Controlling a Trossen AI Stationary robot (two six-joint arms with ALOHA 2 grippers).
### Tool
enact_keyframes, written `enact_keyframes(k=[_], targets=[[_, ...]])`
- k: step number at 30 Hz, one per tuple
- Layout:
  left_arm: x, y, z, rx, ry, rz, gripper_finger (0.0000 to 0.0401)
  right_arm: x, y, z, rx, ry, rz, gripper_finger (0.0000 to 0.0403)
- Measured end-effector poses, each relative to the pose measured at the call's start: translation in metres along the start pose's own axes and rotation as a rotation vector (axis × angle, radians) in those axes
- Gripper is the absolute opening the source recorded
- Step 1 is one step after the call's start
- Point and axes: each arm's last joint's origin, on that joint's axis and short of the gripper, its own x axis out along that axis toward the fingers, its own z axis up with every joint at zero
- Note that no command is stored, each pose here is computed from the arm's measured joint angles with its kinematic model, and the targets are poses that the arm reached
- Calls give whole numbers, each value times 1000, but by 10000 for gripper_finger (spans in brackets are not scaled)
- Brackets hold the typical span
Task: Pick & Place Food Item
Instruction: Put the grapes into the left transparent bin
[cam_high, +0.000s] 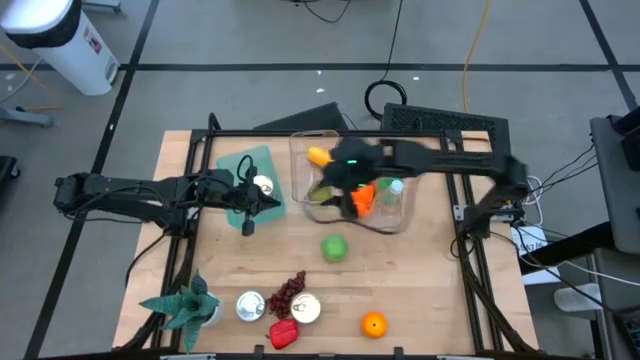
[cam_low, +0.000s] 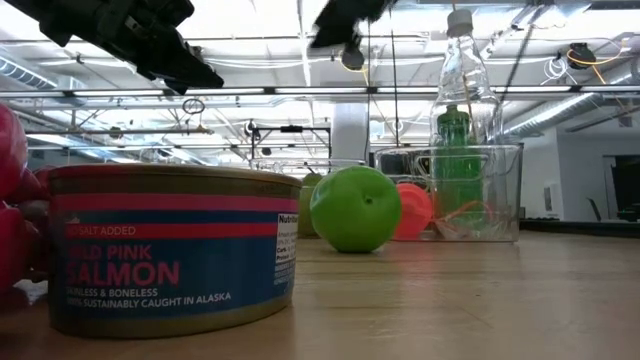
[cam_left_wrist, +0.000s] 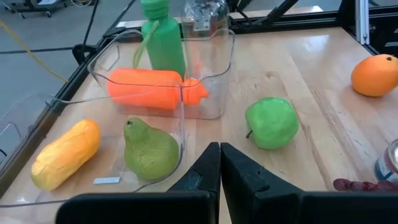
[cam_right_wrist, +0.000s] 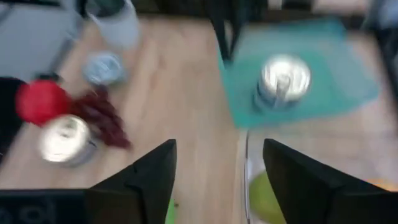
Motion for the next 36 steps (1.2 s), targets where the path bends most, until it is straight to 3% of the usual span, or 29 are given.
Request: enact_keyframes(k=[4, 8, 14, 17, 20, 25, 30, 34, 36], targets=[[0, -1, 0, 5, -2, -8, 21, -65, 35, -3, -94, -207, -12, 196], [0, -1, 1, 6, -13, -6, 21, -112, 66, -45, -103, -447, -9, 140], [0, -1, 3, 7, -31, -4, 21, -131, 86, -130, -15, -622, -65, 19], [0, -1, 4, -4, -38, -4, 21, -147, 90, -152, -9, -699, -46, 12], [0, 0, 5, -18, -54, -2, 21, -162, 96, -171, -40, -764, 66, 17], [0, 1, 8, -51, -77, 24, 21, -154, 99, -201, -41, -758, 144, 3], [0, 1, 8, -73, -78, 50, 21, -133, 93, -234, 80, -691, 6, 2], [0, 0, 8, -79, -84, 7, 21, -112, 98, -261, 51, -633, 200, 1], [0, -1, 9, -84, -89, -18, 21, -100, 99, -273, 48, -642, 245, 1]])
